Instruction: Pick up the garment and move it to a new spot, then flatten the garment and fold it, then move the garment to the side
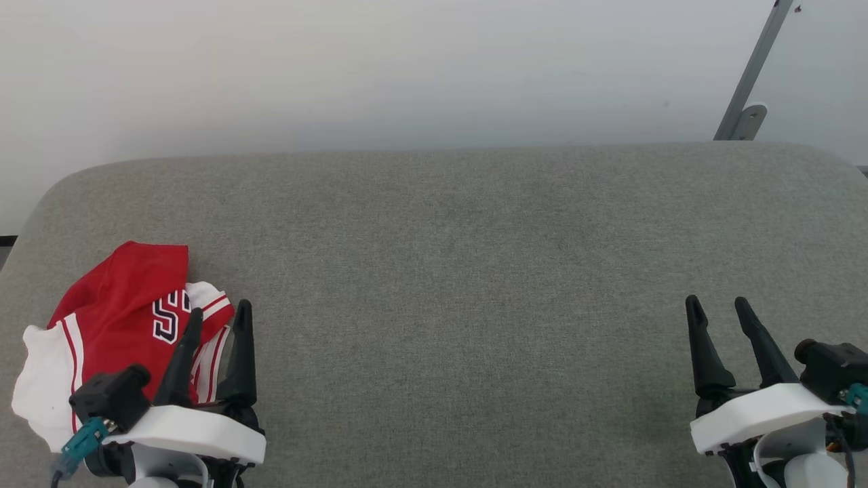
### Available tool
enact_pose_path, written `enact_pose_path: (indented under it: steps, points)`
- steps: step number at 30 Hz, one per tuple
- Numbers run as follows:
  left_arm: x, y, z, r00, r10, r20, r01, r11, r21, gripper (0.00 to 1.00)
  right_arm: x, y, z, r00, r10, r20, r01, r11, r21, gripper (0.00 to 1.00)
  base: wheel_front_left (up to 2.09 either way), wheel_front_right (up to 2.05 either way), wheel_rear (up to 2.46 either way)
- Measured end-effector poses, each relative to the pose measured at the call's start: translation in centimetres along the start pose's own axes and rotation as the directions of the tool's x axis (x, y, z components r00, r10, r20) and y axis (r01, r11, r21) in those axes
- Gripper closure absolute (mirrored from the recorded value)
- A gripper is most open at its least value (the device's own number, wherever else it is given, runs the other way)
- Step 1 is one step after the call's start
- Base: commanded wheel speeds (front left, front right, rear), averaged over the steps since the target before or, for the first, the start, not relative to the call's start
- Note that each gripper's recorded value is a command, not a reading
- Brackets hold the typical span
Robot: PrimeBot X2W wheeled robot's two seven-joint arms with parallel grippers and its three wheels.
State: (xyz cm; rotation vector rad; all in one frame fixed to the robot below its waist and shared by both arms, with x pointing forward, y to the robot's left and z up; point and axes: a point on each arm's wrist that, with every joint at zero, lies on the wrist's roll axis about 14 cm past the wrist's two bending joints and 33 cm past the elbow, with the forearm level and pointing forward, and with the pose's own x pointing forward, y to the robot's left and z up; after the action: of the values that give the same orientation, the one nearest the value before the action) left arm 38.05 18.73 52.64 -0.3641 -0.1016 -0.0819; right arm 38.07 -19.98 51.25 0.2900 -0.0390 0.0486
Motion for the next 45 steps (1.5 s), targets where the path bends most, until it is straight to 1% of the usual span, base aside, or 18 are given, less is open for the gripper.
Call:
enact_pose_path:
  steps: [16,33,45]
  points:
    - [0.0,-0.9,0.3,0.999,-0.045,0.017,0.043,0.994,0.102,0.0,-0.1,0.5,0.2,1.0,0.024,0.021,-0.021,0.992,-0.125,0.0,0.0,0.0,0.0]
    - [0.0,-1.6,0.3,0.996,-0.09,0.02,0.084,0.974,0.212,0.0,-0.2,0.9,0.7,0.998,0.053,0.045,-0.04,0.968,-0.248,0.0,0.0,0.0,0.0]
    - [0.0,-1.3,0.3,0.996,-0.084,0.017,0.078,0.973,0.217,0.0,-0.2,0.3,1.2,0.997,0.032,0.067,-0.014,0.966,-0.258,0.0,0.0,0.0,0.0]
